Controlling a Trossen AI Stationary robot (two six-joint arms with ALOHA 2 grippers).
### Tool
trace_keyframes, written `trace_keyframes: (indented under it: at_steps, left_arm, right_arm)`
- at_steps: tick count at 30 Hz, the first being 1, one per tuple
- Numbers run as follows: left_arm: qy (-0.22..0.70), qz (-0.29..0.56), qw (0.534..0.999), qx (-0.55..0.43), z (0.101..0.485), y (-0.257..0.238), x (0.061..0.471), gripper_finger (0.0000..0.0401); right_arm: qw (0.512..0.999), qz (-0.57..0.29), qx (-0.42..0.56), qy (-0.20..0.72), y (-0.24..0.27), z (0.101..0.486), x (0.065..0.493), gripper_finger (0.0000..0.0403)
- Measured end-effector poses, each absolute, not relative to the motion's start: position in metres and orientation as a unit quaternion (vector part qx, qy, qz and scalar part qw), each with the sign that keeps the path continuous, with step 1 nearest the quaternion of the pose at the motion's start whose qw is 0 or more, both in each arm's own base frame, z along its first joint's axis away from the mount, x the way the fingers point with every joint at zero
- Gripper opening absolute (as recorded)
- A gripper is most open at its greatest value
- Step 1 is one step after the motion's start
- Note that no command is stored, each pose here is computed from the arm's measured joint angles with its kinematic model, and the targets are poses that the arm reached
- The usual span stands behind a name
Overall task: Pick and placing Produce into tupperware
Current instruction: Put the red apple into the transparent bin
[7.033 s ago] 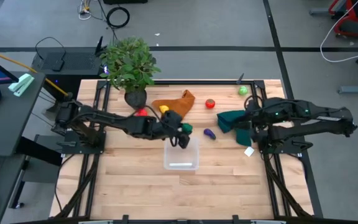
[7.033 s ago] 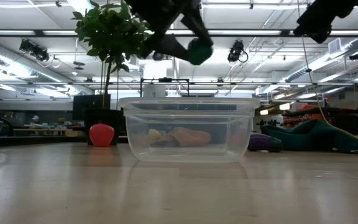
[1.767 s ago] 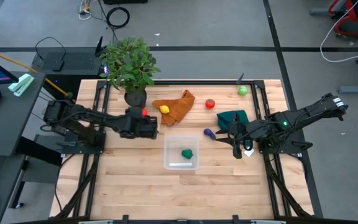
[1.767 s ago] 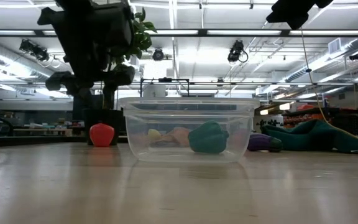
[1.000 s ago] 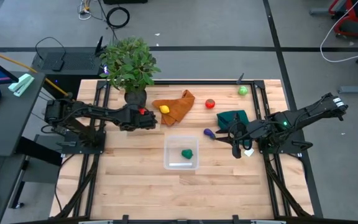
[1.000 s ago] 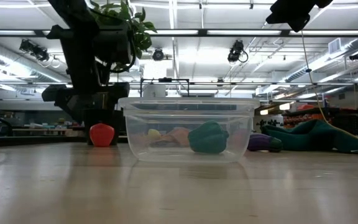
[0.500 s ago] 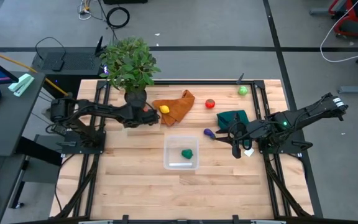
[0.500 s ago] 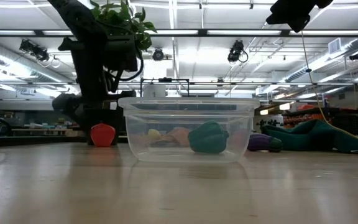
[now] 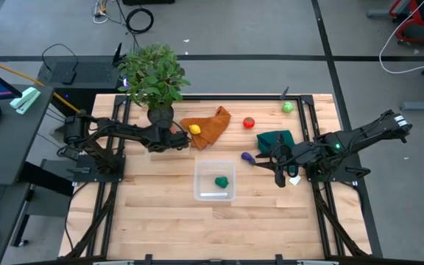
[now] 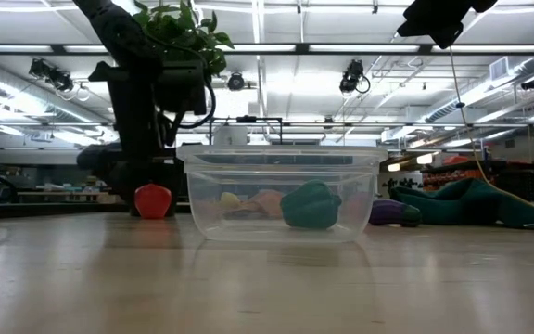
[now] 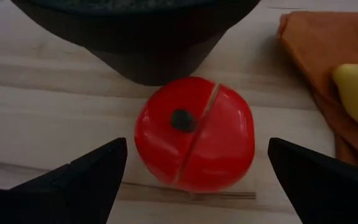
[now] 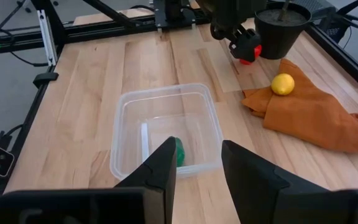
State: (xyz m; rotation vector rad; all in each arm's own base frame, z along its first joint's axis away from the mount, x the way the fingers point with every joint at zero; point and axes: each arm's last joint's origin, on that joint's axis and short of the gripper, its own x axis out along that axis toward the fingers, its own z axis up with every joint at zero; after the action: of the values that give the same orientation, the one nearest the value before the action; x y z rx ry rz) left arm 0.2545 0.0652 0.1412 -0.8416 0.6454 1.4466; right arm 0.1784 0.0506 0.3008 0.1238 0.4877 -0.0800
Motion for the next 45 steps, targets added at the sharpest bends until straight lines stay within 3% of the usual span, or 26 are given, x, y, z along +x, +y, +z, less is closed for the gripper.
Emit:
trace_keyframes:
  at_steps: [35,45]
  left_arm:
    - [0.283,0.631,0.624,-0.364,0.1414,0.0652,0.2539,0.0376]
    - [0.294,0.625,0.630,-0.353,0.1414,0.0652,0.2540,0.0350]
  right_arm:
    - [0.965,-0.081,0.001,0.249,0.0470,0.2984,0.1767,0.0084]
    - [0.965,-0.081,0.001,0.249,0.0471,0.2984,0.1767,0.0077]
